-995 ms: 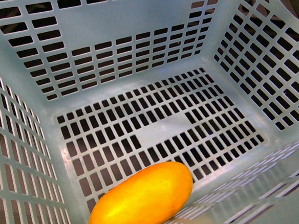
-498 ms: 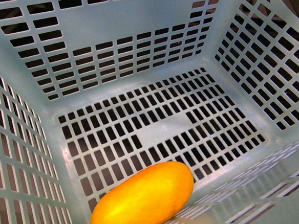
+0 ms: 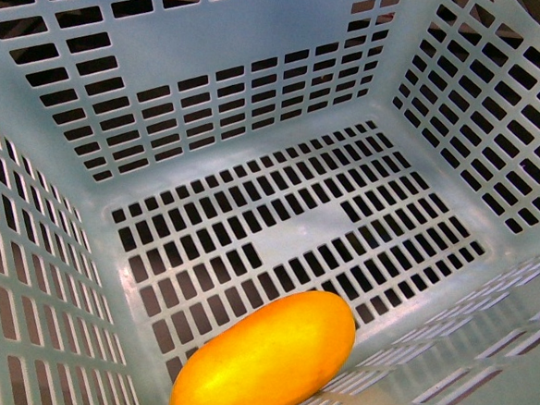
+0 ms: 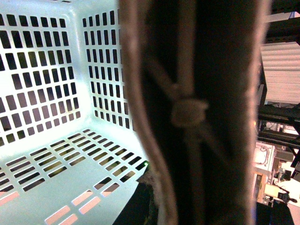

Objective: Pick mango and avocado into basket

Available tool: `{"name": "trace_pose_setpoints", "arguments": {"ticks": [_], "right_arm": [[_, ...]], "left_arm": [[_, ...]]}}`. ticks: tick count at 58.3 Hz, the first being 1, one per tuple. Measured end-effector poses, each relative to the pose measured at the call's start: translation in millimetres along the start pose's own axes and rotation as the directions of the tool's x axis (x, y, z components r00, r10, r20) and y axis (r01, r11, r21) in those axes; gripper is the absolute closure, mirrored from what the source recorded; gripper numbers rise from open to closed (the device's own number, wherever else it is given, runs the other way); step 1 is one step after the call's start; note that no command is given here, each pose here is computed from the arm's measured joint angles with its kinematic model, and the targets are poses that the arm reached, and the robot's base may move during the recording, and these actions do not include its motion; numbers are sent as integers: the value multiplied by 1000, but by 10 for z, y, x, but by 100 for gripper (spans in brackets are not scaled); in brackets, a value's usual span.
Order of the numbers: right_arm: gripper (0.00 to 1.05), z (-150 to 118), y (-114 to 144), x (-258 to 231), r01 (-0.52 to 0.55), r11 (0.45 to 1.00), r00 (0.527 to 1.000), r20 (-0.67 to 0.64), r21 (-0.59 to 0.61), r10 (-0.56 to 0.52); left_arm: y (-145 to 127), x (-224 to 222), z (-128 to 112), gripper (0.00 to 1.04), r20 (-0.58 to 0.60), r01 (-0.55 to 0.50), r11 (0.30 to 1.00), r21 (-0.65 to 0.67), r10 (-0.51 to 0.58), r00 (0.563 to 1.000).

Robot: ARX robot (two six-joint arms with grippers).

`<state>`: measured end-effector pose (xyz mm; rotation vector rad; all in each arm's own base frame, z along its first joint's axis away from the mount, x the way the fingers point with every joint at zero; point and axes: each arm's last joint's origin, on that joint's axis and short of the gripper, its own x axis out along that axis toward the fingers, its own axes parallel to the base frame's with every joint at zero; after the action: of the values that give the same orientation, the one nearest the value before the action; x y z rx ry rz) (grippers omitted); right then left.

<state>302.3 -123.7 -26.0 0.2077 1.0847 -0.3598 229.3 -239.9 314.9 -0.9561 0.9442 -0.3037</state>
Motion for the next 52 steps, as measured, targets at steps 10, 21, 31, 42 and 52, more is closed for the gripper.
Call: {"name": "trace_pose_setpoints", "arguments": {"ticks": [10,21,31,42,52], "right_arm": [[51,125,-44,-330,-36,999,996,77,2,35],[51,245,-29,-872,-105,994,977,184,-18,107],[51,380,92,-1435,-188,980,933,300,-60,198],[51,474,335,-2015,-284,953,858,415,-107,302],[51,498,786,-2564,-362,906,762,489,-221,424]], "left_arm": [[0,0,1,101,2,-1,1000,0,1,1000],[0,0,0,101,1,0,1000,0,0,1000],[0,0,0,101,0,0,1000,0,0,1000],[0,0,0,101,1,0,1000,0,0,1000],[0,0,0,101,1,0,1000,0,0,1000]]}}
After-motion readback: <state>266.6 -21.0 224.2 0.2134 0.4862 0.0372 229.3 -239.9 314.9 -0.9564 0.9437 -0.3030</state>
